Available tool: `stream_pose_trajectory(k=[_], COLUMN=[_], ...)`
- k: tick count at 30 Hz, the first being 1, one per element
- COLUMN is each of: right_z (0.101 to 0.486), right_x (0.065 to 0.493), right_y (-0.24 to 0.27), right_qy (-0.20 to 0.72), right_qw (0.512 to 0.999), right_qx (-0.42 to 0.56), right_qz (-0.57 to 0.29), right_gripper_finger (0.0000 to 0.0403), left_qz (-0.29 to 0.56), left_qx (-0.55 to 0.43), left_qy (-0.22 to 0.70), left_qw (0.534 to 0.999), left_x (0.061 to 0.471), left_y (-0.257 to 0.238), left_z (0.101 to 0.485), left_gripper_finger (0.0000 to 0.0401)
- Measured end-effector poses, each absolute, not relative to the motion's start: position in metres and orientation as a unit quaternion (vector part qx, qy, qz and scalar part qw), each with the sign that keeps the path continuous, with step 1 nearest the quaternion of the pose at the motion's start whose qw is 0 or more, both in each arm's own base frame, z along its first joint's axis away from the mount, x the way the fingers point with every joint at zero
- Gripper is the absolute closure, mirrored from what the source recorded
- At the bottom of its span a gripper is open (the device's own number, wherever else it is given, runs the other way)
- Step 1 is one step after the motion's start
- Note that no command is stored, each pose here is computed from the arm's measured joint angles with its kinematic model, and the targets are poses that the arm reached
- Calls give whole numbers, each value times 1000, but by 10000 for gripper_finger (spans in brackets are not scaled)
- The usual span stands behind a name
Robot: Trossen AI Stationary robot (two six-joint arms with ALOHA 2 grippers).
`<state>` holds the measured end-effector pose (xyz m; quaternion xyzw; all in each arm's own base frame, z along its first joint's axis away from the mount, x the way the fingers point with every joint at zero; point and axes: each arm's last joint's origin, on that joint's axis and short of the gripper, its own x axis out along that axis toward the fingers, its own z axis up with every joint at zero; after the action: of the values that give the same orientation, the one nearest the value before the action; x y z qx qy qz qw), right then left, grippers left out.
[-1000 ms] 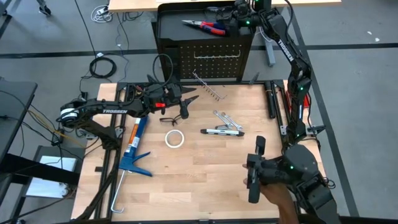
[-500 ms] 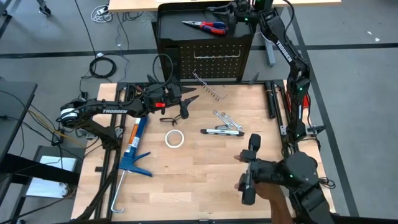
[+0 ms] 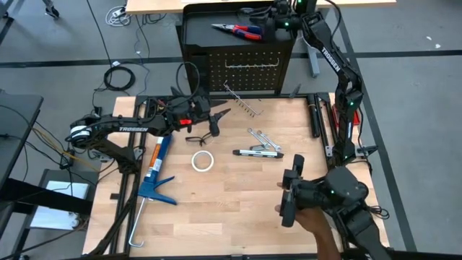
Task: Hang tools onto peg board
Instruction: Remove the pliers from the peg board bin
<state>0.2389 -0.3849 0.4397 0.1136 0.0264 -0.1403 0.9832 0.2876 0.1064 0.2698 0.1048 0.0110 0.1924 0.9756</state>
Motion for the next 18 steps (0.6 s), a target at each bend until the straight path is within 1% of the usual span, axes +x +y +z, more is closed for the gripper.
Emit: stream_pose_trajectory(k=[4, 7, 12, 15, 18], right_z=[440, 444, 451, 453, 452], right_x=[238, 241, 248, 249, 247], right_y=[-386, -386, -385, -384, -385], right_qy=[23, 7, -32, -38, -31], right_qw=[983, 987, 993, 994, 994], right_qx=[119, 90, 46, 9, -7], right_qz=[-141, -136, -106, -104, -106], right_gripper_finger=[300, 306, 305, 302, 303], left_qz=[202, 202, 201, 200, 200], left_qx=[107, 108, 106, 105, 105], left_qy=[-12, -14, -2, 1, 2], left_qw=[973, 973, 974, 974, 974], left_x=[287, 287, 287, 287, 287], left_y=[107, 107, 107, 107, 107], left_z=[275, 275, 273, 272, 272], left_gripper_finger=[240, 240, 240, 240, 240])
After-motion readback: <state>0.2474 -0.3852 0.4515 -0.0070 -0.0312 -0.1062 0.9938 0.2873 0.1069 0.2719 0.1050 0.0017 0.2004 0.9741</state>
